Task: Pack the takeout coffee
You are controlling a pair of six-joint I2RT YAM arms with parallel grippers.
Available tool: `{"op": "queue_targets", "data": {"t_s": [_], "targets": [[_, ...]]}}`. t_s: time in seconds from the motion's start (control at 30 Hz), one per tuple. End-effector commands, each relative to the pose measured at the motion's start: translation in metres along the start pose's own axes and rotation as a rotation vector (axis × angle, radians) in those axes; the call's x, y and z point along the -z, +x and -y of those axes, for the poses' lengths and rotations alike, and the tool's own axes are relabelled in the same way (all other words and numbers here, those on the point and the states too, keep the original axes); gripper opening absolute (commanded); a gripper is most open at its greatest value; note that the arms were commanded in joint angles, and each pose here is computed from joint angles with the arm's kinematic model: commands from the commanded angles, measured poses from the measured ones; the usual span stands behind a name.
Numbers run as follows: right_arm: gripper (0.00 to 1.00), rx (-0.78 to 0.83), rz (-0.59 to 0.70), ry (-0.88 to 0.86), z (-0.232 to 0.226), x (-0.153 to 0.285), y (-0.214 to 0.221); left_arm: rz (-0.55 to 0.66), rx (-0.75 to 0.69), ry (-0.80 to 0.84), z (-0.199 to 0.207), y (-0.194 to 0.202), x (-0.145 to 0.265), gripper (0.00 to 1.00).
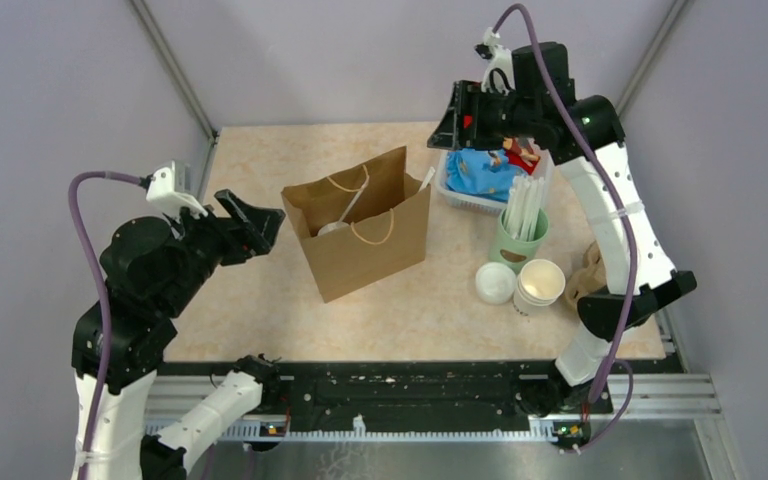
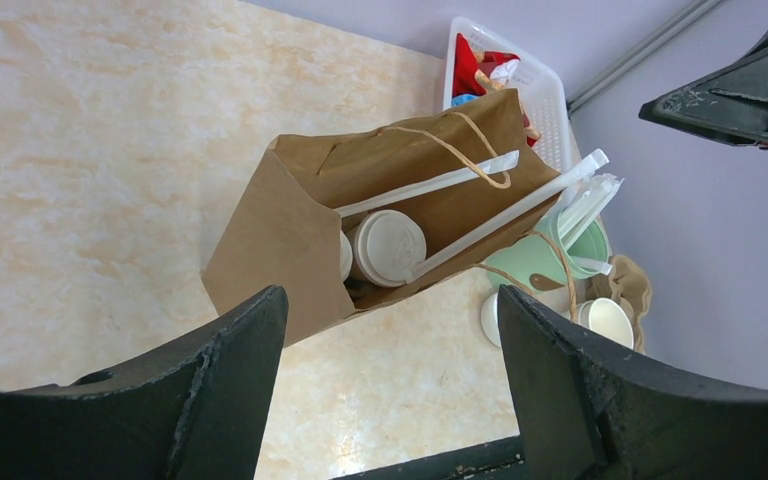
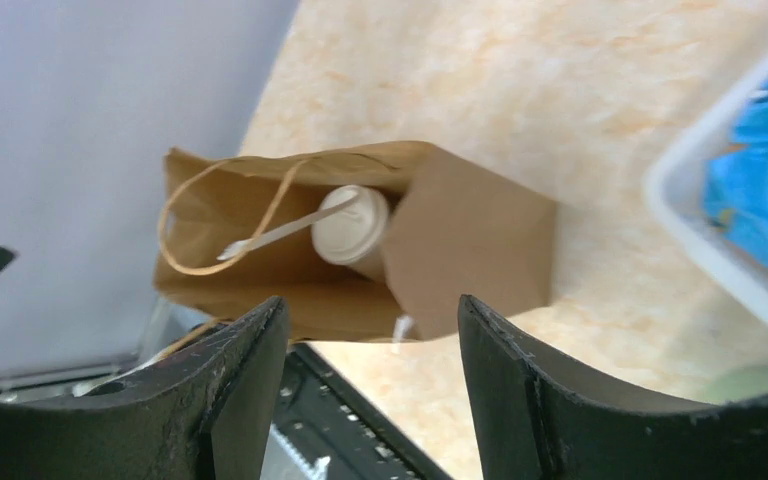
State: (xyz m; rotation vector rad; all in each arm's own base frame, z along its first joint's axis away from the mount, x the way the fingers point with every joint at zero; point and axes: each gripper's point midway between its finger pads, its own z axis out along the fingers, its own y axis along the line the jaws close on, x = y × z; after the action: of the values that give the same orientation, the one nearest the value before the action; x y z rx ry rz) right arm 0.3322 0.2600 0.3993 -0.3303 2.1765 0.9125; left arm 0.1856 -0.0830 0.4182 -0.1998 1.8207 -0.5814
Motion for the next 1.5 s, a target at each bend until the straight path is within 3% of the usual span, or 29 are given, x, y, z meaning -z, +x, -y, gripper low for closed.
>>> {"op": "queue_targets", "data": {"t_s": [0.0,0.2,0.37,0.53,0.63,0.77,1.1,1.23,1.47], "targets": [[0.62,0.105,0.008,0.126,0.014,0.023,0.004,0.054,0.002,0.015,0.004,-0.014,0.007,0.83],[0.57,0.063,-0.045,0.053,0.009,0.003,0.018,0.048,-0.006,0.02,0.006,-0.015,0.006,0.83],[0.44,0.037,-0.056,0.01,0.007,-0.008,0.027,0.049,-0.006,0.019,0.006,-0.015,0.007,0.83],[0.38,0.044,-0.079,-0.006,0.004,-0.02,0.034,0.047,-0.012,0.016,0.006,-0.015,0.005,0.83],[0.27,0.041,-0.082,-0.021,0.0,-0.022,0.034,0.048,-0.016,0.018,0.006,-0.016,0.004,0.83],[0.0,0.047,-0.053,-0.033,-0.013,-0.005,0.022,0.049,-0.017,0.014,0.006,-0.017,0.005,0.83],[0.0,-0.111,0.017,-0.294,-0.08,0.029,-0.003,0.038,-0.02,0.024,0.007,-0.013,0.001,0.84],[0.0,-0.212,-0.012,-0.4,-0.095,0.025,0.006,0.038,-0.02,0.026,0.007,-0.012,0.002,0.84],[0.0,-0.231,-0.037,-0.486,-0.128,0.004,0.015,0.048,-0.015,0.025,0.005,-0.012,0.006,0.84]]}}
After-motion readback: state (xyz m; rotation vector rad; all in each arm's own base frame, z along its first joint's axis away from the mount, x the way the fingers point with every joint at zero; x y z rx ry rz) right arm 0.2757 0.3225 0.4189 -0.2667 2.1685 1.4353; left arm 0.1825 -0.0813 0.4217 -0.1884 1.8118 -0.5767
